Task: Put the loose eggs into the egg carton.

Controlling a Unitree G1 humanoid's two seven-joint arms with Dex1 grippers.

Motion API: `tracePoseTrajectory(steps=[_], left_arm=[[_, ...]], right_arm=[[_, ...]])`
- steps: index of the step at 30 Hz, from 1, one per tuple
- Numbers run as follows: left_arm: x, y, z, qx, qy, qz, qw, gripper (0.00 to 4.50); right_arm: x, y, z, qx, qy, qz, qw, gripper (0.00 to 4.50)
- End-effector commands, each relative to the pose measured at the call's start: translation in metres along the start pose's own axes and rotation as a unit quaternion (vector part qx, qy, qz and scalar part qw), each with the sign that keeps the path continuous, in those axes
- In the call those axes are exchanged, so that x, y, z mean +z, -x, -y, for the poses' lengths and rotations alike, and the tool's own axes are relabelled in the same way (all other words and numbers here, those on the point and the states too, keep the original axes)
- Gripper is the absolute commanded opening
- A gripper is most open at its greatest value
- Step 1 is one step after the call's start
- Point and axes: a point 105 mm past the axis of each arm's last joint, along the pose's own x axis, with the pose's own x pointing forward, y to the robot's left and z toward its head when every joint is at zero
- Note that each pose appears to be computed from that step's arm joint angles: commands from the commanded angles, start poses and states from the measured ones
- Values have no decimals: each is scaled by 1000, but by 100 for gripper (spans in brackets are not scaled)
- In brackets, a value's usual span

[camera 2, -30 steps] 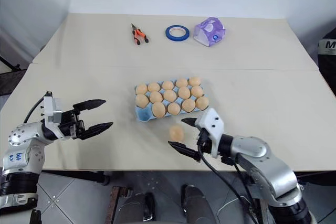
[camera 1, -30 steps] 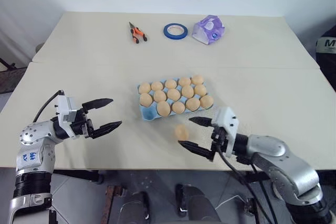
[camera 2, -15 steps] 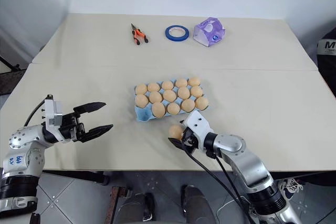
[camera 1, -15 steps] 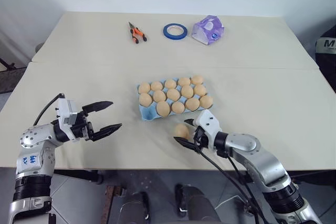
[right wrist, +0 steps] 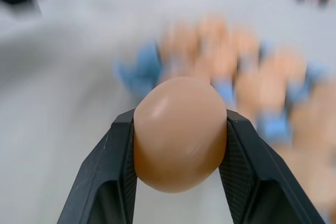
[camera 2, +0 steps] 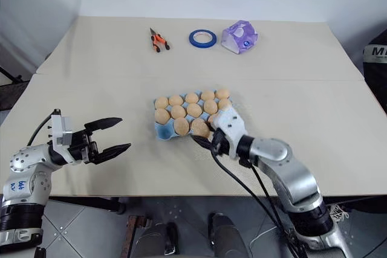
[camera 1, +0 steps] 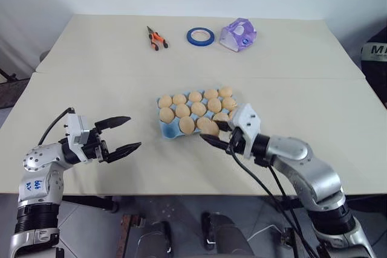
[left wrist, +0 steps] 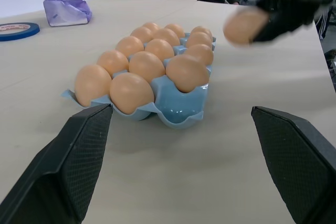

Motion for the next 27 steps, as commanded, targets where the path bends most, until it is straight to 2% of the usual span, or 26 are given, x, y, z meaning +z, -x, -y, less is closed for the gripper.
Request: tracePoseTrajectory(steps=[1,10,19,23,27], left_arm=[[11,0,-2,5,-17,20,1000,450],[13,1,-2,10,-21,26,999,450],[13,11,-2,20,-23,17,999,450],[13,11,-2,21,-23,17,999,450],[12,10,-2,23,-21,17,999,450]], right_arm=[[20,-19,-8,19,-11,29,999,170],[8,-77,-5,6,-13,-7,1000,170],[2,-91,-12,25,14,-22,999,170],[1,-93,-16,35,16,-24,999,299],[7,-93,-17,37,18,-15,999,447]])
